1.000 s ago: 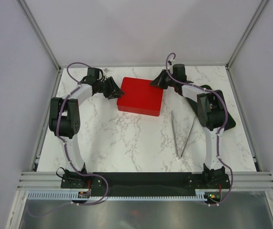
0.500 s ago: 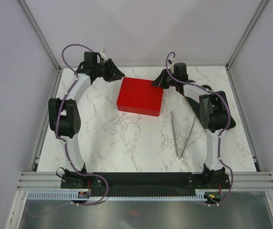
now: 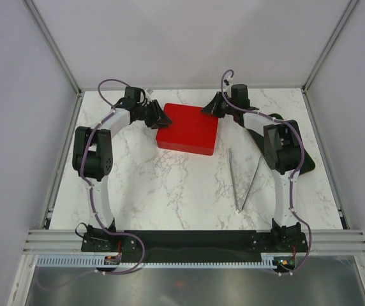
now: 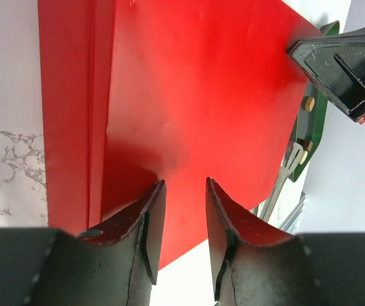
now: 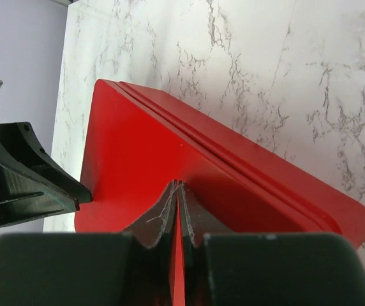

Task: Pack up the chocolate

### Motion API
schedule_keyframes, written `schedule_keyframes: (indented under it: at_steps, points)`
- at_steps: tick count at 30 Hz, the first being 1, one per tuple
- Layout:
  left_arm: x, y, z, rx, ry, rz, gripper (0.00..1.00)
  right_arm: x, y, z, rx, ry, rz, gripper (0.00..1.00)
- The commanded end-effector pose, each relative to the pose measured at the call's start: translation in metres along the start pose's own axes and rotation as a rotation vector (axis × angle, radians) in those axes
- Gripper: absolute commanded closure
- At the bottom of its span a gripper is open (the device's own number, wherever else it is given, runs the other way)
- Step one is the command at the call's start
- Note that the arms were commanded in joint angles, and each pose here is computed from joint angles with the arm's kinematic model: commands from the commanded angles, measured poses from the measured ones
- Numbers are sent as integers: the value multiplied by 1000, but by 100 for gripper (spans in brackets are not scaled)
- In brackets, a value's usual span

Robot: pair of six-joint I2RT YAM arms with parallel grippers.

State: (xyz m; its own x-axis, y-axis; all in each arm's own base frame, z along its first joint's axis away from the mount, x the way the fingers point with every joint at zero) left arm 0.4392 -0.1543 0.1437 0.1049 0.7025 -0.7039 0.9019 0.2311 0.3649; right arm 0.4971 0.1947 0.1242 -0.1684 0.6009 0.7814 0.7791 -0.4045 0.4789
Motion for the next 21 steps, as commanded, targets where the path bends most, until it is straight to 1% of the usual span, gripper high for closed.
schedule_keyframes:
  at_steps: [1,3,5,7,8,9,10,11,12,14,17,21]
  points:
    - [20,-7,14,9,73,1,60,-35,-21,-2,30,-168,16,89]
    - [14,-2,7,-11,69,13,60,-28,-15,-8,16,-159,-7,88]
    - [7,2,-2,-33,79,21,60,-11,-4,-16,-7,-129,-40,86]
    - [-9,7,-19,-67,91,42,60,8,11,-25,-46,-103,-102,80]
    - [-11,8,-25,-87,115,50,59,10,18,-28,-62,-100,-129,74]
    - [-23,11,-40,-122,113,75,59,19,26,-31,-79,-81,-152,70]
    - [-23,7,-45,-126,136,71,58,20,31,-33,-90,-76,-168,66]
    - [-27,6,-52,-141,145,79,58,22,34,-33,-93,-68,-183,59]
    - [-35,6,-64,-167,147,93,58,25,39,-32,-97,-54,-206,56]
    - [-33,-4,-73,-169,193,83,57,25,42,-30,-96,-43,-229,50]
    - [-38,-23,-80,-161,196,76,59,23,46,-23,-89,-27,-278,46]
    - [-52,-63,-68,-79,168,105,65,16,52,-13,-70,-26,-368,44]
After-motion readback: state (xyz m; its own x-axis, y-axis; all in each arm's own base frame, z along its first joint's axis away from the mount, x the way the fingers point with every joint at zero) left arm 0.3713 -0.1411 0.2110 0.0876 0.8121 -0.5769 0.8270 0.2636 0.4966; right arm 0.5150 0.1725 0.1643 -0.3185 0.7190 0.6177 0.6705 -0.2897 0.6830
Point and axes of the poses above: each gripper's point midway between its finger pads, its own z axis out along the fingers, its own x axis along the line the jaws close on, y = z × x, the point moved 8 cm from there along -z, back along the fingers, and after that the axes turned 5 degrees about z, right-handed, at the moved point
